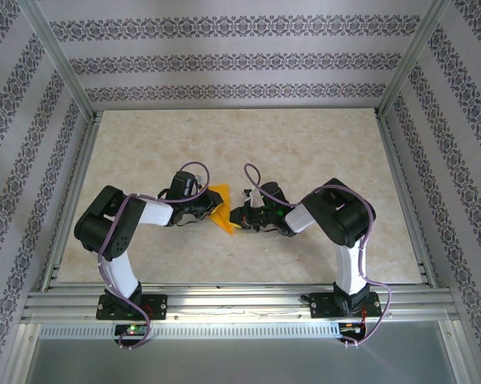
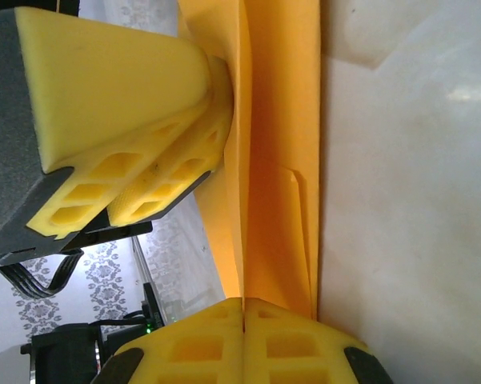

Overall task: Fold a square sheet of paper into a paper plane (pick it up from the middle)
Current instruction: Fourth fold the wing at the center of the table.

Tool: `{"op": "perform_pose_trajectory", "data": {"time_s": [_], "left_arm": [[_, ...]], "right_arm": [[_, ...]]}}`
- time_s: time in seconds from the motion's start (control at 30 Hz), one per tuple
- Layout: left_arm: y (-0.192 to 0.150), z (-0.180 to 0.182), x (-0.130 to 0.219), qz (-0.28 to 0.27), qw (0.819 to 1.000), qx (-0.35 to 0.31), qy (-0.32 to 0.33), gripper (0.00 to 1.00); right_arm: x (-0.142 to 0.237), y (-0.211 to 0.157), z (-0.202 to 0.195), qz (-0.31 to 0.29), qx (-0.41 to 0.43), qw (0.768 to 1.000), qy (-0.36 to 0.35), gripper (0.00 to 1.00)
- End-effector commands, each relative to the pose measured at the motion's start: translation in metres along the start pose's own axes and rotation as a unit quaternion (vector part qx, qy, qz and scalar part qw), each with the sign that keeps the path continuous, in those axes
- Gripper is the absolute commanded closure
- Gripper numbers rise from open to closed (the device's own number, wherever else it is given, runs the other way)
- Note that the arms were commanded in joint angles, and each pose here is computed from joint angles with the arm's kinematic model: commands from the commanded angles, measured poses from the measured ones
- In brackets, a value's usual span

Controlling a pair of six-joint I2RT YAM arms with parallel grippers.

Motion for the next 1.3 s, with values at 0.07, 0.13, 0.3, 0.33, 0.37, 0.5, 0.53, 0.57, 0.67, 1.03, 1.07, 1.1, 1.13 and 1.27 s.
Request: {"op": "perform_pose_trajectory", "data": {"time_s": [0.07,0.13,0.3,0.33,0.37,0.5,0.53,0.57,0.67,1.03,1.07,1.1,1.13,1.27], "left_arm": [[0.004,-0.014,-0.006,-0.005,0.999,-0.032,-0.022,0.86],[0.004,-0.017,-0.006,-0.003,0.999,-0.033,-0.026,0.86],[0.004,-0.023,-0.003,-0.004,0.998,-0.043,-0.035,0.84],[0.004,-0.022,-0.001,-0.007,0.998,-0.043,-0.035,0.83],[0.003,-0.022,0.001,-0.010,0.998,-0.044,-0.035,0.82],[0.002,-0.006,0.016,-0.039,0.999,-0.037,0.005,0.78],[0.001,0.000,0.020,-0.045,0.998,-0.035,0.019,0.78],[0.000,0.004,0.023,-0.047,0.998,-0.034,0.029,0.79],[-0.006,0.014,0.026,-0.037,0.998,-0.028,0.052,0.80],[-0.020,0.046,0.027,-0.015,0.994,0.010,0.108,0.88],[-0.022,0.048,0.028,-0.014,0.994,0.011,0.110,0.88],[-0.022,0.050,0.029,-0.014,0.993,0.013,0.113,0.89],[-0.024,0.052,0.030,-0.012,0.993,0.014,0.116,0.89],[-0.029,0.055,0.033,-0.013,0.992,0.016,0.123,0.90]], "right_arm": [[0.000,-0.005,-0.016,0.002,-0.013,1.000,-0.014,1.00],[0.000,-0.005,-0.017,0.002,-0.015,1.000,-0.016,1.00],[0.002,-0.004,-0.017,-0.006,-0.015,1.000,-0.017,1.00],[0.003,-0.004,-0.017,-0.007,-0.016,1.000,-0.017,1.00],[0.004,-0.004,-0.016,-0.008,-0.017,1.000,-0.017,1.00],[0.007,-0.002,-0.013,-0.009,-0.014,1.000,-0.015,1.00],[0.008,-0.003,-0.013,-0.009,-0.014,1.000,-0.016,1.00],[0.009,-0.002,-0.014,-0.009,-0.013,1.000,-0.017,1.00],[0.010,-0.003,-0.014,-0.008,-0.013,1.000,-0.018,1.00],[0.011,-0.005,-0.017,-0.010,-0.014,1.000,-0.025,1.00],[0.012,-0.005,-0.017,-0.010,-0.014,1.000,-0.025,1.00],[0.012,-0.005,-0.018,-0.010,-0.014,1.000,-0.026,1.00],[0.012,-0.005,-0.017,-0.011,-0.014,1.000,-0.025,1.00],[0.012,-0.007,-0.018,-0.007,-0.014,1.000,-0.026,1.00]]}}
Point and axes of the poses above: each hand's point on the last joint's axis, 136 mm out from that joint toward the fingers, its own x axis back along the fingers, its own z axis along the line the jaws close on, y = z × x, the point moved 2 cm from there along x, back along the fingers, and after that the axes turned 2 degrees about x, right-handed, at the moved point
